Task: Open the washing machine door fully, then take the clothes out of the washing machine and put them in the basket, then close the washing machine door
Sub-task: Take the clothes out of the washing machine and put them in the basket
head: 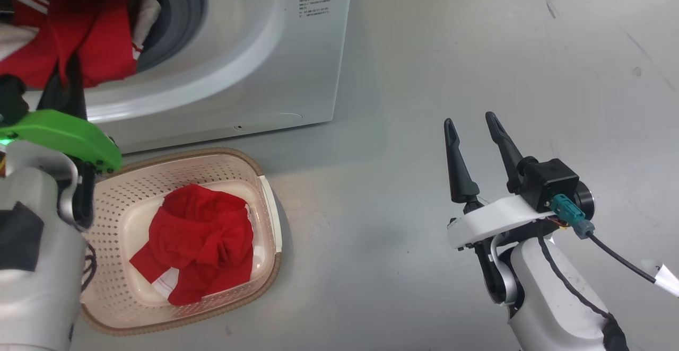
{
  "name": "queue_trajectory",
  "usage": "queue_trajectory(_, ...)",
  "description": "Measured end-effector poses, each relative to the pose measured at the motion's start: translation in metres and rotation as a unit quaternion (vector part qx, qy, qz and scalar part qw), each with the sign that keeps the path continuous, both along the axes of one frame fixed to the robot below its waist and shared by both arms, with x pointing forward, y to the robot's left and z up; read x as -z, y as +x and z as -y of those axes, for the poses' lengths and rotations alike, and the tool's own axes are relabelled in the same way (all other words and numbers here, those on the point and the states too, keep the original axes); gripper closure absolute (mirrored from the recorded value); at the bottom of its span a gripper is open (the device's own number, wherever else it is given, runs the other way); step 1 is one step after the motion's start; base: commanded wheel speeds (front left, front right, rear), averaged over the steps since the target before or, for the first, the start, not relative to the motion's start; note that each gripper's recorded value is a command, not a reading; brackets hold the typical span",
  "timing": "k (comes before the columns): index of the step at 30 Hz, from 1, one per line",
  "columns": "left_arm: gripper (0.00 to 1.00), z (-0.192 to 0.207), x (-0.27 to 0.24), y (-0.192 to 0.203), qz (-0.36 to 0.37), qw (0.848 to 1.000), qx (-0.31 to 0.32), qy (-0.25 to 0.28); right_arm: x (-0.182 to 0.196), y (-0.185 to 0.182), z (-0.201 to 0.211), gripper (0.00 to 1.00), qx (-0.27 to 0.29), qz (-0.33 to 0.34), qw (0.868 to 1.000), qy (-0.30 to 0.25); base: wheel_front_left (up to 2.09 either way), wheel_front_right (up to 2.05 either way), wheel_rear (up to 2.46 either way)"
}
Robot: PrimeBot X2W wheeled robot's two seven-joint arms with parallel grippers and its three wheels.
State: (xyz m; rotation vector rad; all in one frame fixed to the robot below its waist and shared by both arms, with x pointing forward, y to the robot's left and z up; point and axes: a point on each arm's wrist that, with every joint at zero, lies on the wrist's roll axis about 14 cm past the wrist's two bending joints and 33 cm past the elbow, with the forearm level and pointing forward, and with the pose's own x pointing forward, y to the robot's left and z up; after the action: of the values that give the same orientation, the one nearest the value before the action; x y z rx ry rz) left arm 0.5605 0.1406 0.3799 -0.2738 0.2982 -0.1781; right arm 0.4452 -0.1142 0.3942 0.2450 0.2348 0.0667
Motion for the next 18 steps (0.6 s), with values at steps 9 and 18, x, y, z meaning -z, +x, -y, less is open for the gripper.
queue_trajectory(9,1.00,0.011,0.009,-0.053,-0.029,0.999,0.008,-0.012,-0.012,-0.010,-0.003,0.00,-0.002,0.009,1.000,0.002,0.00,0.00,0.00)
queue_trajectory(18,1.00,0.005,0.034,-0.117,-0.086,0.996,-0.001,-0.014,-0.025,-0.014,-0.019,0.00,-0.023,0.024,0.999,0.007,0.00,0.00,0.00)
